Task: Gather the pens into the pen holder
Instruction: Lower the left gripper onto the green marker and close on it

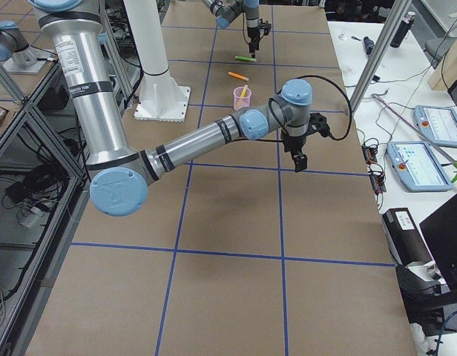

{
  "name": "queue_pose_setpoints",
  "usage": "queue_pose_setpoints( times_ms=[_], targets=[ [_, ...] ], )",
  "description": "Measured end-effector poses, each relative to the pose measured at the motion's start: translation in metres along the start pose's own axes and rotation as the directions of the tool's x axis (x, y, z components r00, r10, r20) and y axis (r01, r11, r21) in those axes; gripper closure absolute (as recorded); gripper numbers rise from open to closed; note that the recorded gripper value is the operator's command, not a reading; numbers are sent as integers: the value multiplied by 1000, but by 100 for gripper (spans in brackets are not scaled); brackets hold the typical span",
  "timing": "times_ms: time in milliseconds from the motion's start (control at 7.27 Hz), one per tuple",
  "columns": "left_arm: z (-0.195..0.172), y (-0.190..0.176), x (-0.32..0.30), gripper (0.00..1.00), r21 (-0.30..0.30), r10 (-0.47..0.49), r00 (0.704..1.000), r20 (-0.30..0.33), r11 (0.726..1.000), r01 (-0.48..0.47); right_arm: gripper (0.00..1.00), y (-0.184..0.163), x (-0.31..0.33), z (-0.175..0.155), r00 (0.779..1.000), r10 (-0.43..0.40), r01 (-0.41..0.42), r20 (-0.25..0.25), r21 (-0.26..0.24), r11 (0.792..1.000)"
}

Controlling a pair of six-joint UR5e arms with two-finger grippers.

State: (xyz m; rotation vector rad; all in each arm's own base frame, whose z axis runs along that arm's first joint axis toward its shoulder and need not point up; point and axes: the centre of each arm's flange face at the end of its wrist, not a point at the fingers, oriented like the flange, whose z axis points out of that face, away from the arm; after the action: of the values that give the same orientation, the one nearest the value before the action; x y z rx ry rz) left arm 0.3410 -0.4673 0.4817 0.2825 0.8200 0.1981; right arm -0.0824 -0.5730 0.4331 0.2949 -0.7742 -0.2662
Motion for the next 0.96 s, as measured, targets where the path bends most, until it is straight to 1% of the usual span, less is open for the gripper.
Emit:
queue_pose_setpoints(
  times_ms=[275,963],
  targets=[
    [13,-2,5,62,-9,18,1000,9,1000,-18,0,13,16,1,1000,-3,3,-1,-9,1000],
    [12,4,-1,62,-16,19,1000,12,1000,-19,0,16,20,2,1000,-1,1,-8,-12,1000]
  ],
)
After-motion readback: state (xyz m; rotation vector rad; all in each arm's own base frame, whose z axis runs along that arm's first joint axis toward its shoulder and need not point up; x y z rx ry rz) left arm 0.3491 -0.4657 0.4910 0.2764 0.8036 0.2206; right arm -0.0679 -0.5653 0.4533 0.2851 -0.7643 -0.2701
